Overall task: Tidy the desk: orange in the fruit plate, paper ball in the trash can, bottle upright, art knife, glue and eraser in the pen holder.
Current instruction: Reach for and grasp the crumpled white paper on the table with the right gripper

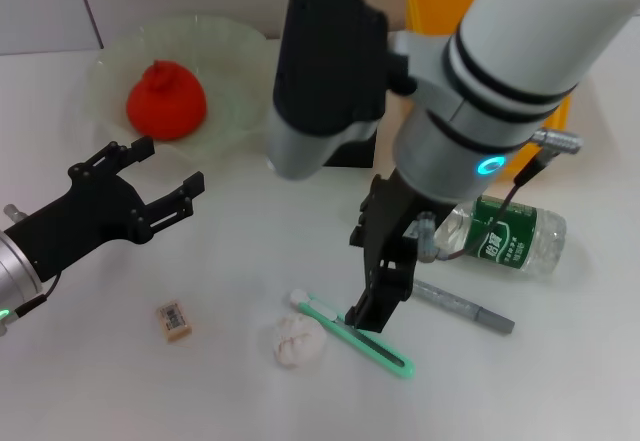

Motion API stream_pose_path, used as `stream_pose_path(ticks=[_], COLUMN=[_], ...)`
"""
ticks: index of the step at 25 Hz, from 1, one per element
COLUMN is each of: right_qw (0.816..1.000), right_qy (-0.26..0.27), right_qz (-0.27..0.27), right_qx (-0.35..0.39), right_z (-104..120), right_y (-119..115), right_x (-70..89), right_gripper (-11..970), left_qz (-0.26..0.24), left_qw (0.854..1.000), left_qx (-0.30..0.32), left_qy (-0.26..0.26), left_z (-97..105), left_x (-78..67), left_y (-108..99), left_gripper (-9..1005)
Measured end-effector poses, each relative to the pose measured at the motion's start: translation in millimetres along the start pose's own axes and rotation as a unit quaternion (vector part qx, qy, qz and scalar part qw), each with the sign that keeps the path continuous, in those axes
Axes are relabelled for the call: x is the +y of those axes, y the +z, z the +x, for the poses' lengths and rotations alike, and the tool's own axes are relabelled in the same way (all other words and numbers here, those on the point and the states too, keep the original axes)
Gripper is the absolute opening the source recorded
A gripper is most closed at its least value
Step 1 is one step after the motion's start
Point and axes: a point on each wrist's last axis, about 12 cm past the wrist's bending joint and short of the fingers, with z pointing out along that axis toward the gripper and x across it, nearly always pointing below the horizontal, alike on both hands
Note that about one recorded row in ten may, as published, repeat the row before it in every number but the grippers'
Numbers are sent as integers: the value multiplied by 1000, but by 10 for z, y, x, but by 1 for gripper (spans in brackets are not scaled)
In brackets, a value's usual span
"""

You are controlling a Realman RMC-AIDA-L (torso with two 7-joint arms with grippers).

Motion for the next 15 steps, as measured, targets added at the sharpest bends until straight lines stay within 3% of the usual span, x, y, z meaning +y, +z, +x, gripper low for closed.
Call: stream_pose_path(ticks=[15], right_qw=[998], right_qy=[-50], right_qz=[-20], right_qx=[12], right_z=[-123], right_y=[463], right_x=[206], right_gripper=[828], left_qz=[9], left_qw=[1000], left_qx=[1], left_qy=[2], left_z=[-15], left_x=[-19], left_y=[54], left_gripper=[812])
